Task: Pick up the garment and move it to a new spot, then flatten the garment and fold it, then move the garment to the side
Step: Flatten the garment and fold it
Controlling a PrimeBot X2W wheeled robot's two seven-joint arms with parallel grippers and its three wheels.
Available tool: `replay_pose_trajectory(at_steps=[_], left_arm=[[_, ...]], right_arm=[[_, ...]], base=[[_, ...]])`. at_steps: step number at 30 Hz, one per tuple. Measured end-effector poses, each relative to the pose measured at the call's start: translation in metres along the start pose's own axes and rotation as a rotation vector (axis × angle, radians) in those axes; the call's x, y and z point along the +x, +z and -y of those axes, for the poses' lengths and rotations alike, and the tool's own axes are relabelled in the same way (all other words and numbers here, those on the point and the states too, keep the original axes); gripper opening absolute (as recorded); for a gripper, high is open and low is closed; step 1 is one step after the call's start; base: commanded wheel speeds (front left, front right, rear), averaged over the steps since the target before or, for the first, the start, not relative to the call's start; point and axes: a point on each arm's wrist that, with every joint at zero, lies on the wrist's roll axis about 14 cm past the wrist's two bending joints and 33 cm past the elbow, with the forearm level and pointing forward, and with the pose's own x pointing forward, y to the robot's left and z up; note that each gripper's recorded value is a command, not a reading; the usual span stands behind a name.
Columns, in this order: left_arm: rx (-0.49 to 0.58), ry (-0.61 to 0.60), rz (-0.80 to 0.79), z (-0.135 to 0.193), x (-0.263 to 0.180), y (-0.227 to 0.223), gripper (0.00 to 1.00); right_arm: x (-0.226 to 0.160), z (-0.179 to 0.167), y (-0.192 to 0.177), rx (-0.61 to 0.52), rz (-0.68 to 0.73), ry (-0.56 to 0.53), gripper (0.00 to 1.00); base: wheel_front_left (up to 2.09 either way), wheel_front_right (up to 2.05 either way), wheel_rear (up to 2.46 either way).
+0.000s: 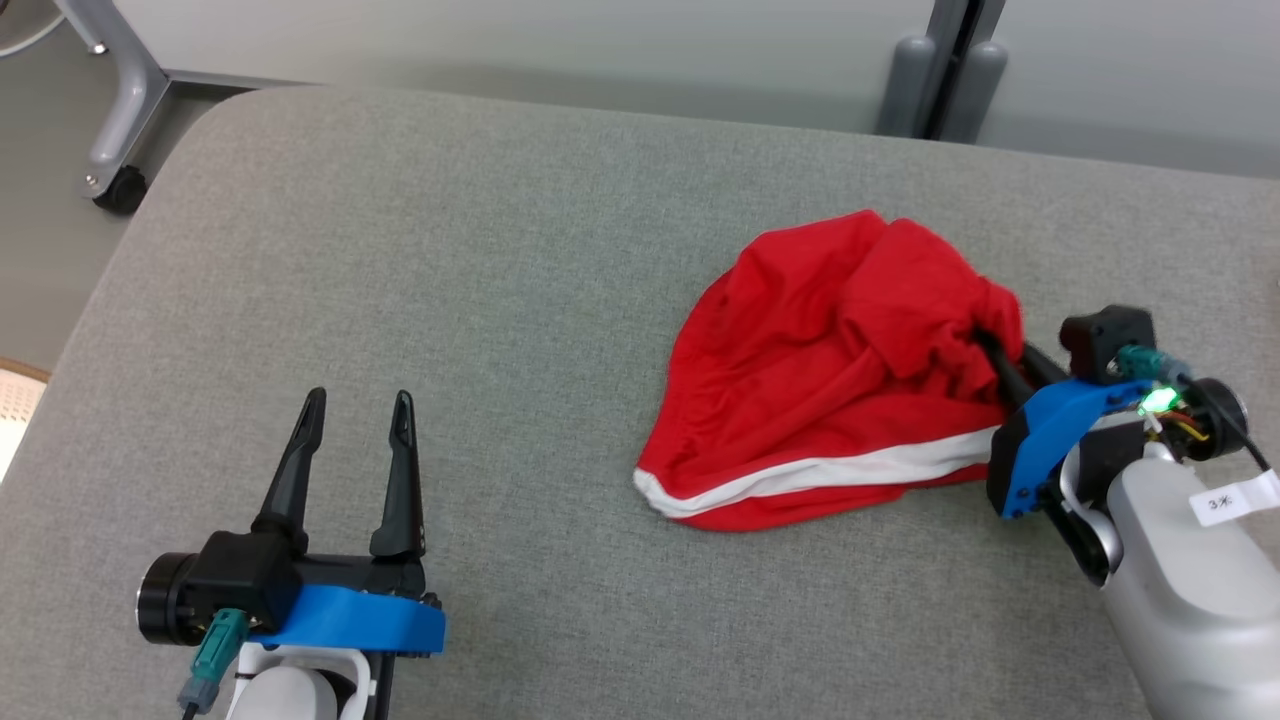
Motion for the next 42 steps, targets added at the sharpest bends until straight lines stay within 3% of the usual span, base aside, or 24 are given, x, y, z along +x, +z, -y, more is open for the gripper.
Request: replay_pose_trajectory(at_steps=[1, 2, 3, 10, 20, 31, 42], left_arm=[[-0.003, 0.0, -0.005, 0.0, 0.0, -0.002, 1.0], [-0.006, -0.001, -0.008, 0.001, 0.001, -0.003, 1.0], [-0.008, -0.003, -0.009, 0.001, 0.002, -0.003, 1.0], [-0.019, -0.023, -0.004, 0.01, 0.008, -0.003, 1.0], [-0.025, -0.105, 0.012, 0.037, 0.015, 0.0, 1.0], [-0.018, -0.153, 0.019, 0.053, 0.015, 0.002, 1.0], [0.004, -0.139, -0.003, 0.046, 0.013, -0.004, 1.0]], right_arm=[[0.003, 0.005, -0.001, 0.0, -0.008, -0.01, 0.28], [0.006, 0.007, -0.002, 0.005, -0.012, -0.016, 0.9], [0.007, 0.008, -0.003, 0.011, -0.011, -0.02, 1.0], [-0.006, 0.036, 0.007, 0.08, 0.107, -0.111, 1.0], [-0.077, 0.066, 0.016, 0.156, 0.276, -0.248, 1.0], [-0.145, 0.052, 0.01, 0.222, 0.384, -0.344, 1.0], [-0.169, 0.035, -0.002, 0.222, 0.351, -0.356, 1.0]], base=[[0.0, 0.0, 0.0], [0.0, 0.0, 0.0], [0.0, 0.0, 0.0], [0.0, 0.0, 0.0], [0.0, 0.0, 0.0], [0.0, 0.0, 0.0], [0.0, 0.0, 0.0]])
